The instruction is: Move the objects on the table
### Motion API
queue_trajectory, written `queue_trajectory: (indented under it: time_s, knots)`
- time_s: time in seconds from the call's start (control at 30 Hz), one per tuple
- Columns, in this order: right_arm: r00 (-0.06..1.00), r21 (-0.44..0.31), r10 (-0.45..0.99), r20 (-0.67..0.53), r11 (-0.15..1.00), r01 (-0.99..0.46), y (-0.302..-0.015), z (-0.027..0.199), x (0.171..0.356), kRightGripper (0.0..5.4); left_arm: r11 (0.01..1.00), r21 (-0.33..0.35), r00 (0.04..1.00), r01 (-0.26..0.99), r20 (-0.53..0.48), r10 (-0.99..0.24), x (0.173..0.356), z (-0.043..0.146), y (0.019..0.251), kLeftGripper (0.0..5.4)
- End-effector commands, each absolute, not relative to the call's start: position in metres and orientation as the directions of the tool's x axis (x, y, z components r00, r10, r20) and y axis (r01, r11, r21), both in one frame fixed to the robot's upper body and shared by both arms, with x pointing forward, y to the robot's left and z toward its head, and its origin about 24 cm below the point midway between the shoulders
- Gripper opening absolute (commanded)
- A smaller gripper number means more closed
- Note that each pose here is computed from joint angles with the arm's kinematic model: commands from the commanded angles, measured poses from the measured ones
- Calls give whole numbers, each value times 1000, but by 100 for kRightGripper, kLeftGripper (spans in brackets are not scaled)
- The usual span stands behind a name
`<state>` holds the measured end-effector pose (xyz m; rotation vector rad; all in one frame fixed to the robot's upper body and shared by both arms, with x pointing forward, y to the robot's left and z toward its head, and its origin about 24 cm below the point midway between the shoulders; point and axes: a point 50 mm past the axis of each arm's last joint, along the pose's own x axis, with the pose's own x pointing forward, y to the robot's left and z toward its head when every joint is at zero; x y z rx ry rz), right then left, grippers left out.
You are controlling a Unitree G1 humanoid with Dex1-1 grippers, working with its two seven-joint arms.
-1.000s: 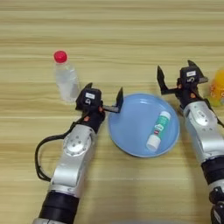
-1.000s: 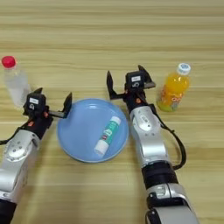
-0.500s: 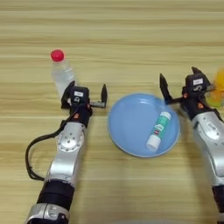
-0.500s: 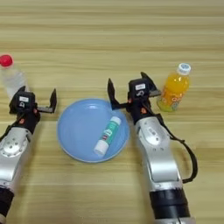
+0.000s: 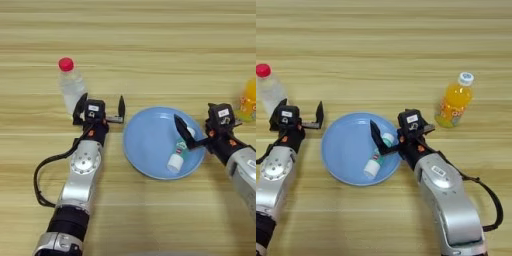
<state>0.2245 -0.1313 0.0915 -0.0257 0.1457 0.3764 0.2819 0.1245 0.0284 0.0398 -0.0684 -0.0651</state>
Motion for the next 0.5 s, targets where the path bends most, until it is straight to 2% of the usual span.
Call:
queue_trajectory:
  time_s: [0.03, 0.5]
  knots:
    - [892, 14, 410, -189, 910, -415, -126, 92, 218, 540, 996, 60, 994, 70, 78, -75, 285, 31, 121, 539]
    - [784, 195, 473, -403, 881, -431, -122, 70, 200, 540, 996, 50, 993, 71, 91, -76, 284, 34, 114, 539]
